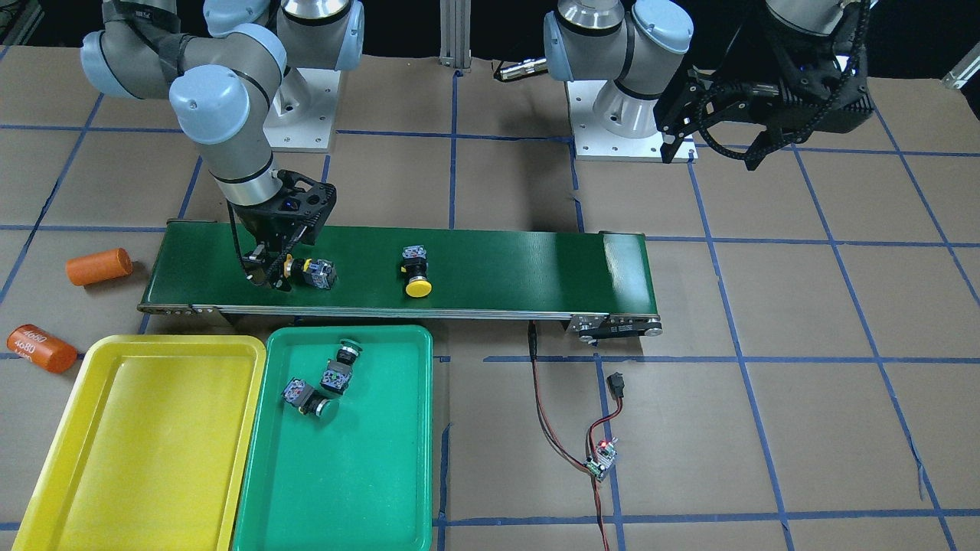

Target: Sort buttons by color to trays

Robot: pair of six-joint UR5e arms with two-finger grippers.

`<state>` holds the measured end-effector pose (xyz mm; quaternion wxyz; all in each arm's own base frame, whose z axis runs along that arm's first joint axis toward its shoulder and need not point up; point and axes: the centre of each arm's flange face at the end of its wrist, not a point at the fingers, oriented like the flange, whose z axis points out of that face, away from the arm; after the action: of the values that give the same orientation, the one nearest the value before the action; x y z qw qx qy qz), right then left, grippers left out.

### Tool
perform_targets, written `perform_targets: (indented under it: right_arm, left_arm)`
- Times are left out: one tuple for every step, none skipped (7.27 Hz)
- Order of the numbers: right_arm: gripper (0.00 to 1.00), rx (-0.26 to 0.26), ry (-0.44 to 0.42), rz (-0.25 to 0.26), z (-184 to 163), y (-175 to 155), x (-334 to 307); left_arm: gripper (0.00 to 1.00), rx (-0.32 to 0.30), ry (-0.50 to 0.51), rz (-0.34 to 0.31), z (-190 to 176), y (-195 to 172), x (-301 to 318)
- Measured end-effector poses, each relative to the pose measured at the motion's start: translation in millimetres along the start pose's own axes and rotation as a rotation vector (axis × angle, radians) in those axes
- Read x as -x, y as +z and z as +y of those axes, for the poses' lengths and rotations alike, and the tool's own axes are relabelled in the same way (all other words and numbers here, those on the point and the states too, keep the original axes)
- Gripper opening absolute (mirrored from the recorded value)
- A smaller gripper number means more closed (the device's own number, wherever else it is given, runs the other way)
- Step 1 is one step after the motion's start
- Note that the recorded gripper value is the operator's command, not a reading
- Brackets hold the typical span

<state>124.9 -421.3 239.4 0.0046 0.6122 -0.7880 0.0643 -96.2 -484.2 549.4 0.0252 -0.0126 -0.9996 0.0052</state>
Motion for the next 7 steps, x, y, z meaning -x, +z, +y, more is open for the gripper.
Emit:
perform_targets:
  right_arm:
    - [0.17, 0.0, 0.001, 0.017, 0, 1, -3]
    - [0.12, 0.0, 0.001, 0.034, -1, 0, -6]
    - [0.1, 0.004, 0.0, 0.05, -1, -3, -10]
    - [0.05, 0.012, -0.002, 0.069, -2, -10, -18]
    - [0.04, 0.017, -0.006, 0.086, -5, -18, -30]
    - [0.05, 0.019, -0.011, 0.102, -8, -24, -48]
    - [0.05, 0.019, -0.011, 0.115, -11, -26, -75]
  left_arm:
    - [1.0, 0.0, 0.0, 0.0, 0, 0, 0]
    - [1.0, 0.0, -0.001, 0.0, 0, 0, 0]
    - [1.0, 0.0, 0.0, 0.001, 0, 0, 0]
    - [1.0, 0.001, 0.0, 0.001, 0, 1, 0]
    - [1.0, 0.001, 0.0, 0.0, 0, 1, 0]
    - [1.0, 0.001, 0.001, 0.0, 0, 1, 0]
    - [1.0, 0.001, 0.0, 0.0, 0, 1, 0]
